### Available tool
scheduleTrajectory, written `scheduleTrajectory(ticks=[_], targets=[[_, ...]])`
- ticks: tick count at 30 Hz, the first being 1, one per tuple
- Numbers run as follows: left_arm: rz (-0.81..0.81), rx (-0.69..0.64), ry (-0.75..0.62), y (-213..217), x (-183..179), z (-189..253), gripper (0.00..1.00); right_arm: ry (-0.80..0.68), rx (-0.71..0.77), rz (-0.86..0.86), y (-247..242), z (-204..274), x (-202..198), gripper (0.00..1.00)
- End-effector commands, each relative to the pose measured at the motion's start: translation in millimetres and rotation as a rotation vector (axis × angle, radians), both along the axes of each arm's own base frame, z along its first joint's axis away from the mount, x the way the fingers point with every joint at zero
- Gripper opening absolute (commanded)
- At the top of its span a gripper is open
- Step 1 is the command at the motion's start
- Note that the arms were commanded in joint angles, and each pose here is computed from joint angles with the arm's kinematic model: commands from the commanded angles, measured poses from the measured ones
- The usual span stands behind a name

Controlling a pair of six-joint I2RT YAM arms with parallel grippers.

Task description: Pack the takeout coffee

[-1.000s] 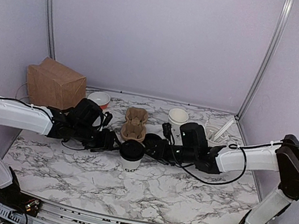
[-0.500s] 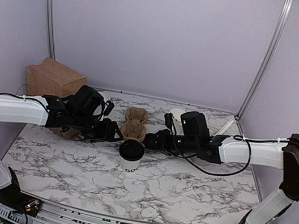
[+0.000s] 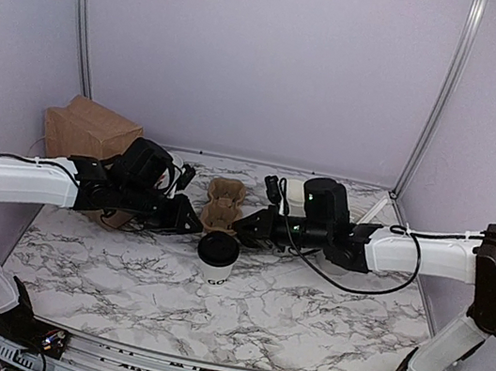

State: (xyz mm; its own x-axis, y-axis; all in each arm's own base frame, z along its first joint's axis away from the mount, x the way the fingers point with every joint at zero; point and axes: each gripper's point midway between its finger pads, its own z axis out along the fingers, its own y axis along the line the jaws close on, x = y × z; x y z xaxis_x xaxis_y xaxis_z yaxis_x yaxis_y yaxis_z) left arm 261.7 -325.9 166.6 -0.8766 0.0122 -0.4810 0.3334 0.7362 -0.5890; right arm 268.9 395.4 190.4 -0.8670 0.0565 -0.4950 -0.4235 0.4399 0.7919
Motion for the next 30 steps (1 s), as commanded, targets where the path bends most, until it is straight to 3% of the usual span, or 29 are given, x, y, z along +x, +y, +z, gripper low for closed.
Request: scheduleTrajectory(ticks=[1,12,30], targets=[[-0.047,-0.073,-0.022,-19,-1,15,0.12,-0.019,0.103,0.077,23,24,-13,0.00],[-0.077,-0.100,0.002,-33,-3,0,0.00,0.002,0.119,0.078,28,15,-14,0.00],[-0.093,-0.060,0.050,-33,-17,-33,0.00,-0.021,0.163,0.029,13,30,8,0.00]])
